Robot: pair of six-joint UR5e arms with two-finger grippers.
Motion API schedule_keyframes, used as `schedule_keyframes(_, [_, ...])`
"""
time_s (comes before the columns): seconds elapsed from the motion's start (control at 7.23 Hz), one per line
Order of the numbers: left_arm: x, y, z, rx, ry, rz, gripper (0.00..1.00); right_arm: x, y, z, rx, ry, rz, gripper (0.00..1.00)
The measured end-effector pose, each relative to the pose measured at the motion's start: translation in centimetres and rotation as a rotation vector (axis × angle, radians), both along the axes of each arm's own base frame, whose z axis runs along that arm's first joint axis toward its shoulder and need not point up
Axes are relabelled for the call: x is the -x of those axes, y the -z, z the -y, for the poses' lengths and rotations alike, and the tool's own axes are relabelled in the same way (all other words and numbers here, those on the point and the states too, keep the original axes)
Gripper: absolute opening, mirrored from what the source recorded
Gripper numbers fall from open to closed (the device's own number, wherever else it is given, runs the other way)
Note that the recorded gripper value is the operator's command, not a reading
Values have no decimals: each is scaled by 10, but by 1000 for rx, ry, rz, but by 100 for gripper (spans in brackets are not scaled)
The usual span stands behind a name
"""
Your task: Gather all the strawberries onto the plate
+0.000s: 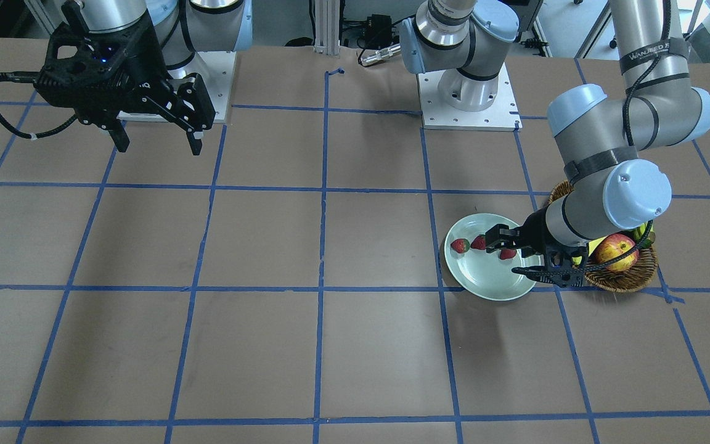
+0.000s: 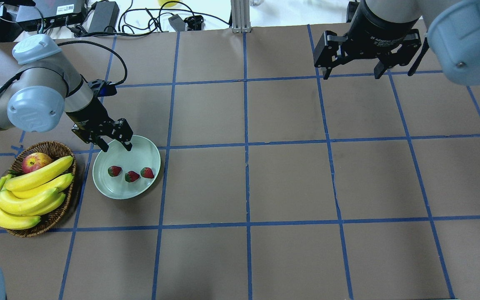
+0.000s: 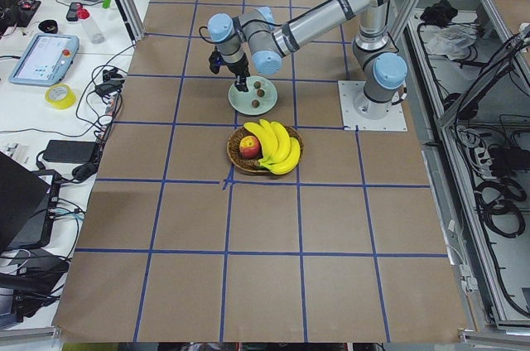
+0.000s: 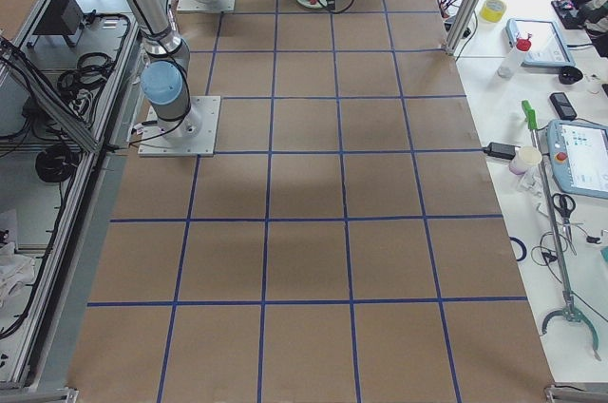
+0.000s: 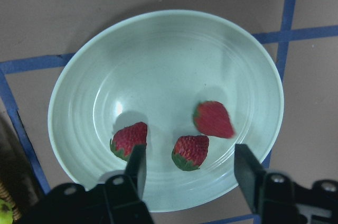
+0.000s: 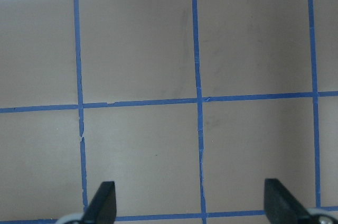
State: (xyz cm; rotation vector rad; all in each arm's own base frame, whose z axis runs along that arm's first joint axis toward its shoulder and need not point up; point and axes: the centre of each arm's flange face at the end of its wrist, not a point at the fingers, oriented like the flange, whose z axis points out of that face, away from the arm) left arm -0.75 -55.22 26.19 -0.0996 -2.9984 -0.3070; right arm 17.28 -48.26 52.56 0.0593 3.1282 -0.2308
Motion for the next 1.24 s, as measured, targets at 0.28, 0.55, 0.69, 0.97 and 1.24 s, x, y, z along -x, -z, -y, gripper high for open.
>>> schedule_keyframes(0.28, [0, -59, 8, 21, -88, 30, 100, 0, 0, 0, 0, -1, 1, 100])
schedule_keyframes(0.55, [0, -139, 14, 57, -228, 65, 100, 0, 0, 0, -1, 0, 0, 100])
schedule_keyframes(0.69, [4, -173, 13, 92, -261, 79, 100, 0, 0, 0, -1, 0, 0, 100])
schedule_keyframes(0.97, [31, -216, -5, 154, -228, 139, 100, 0, 0, 0, -1, 0, 0, 100])
schedule_keyframes(1.24, [80, -240, -25, 205, -163, 156, 100, 0, 0, 0, -1, 1, 0, 100])
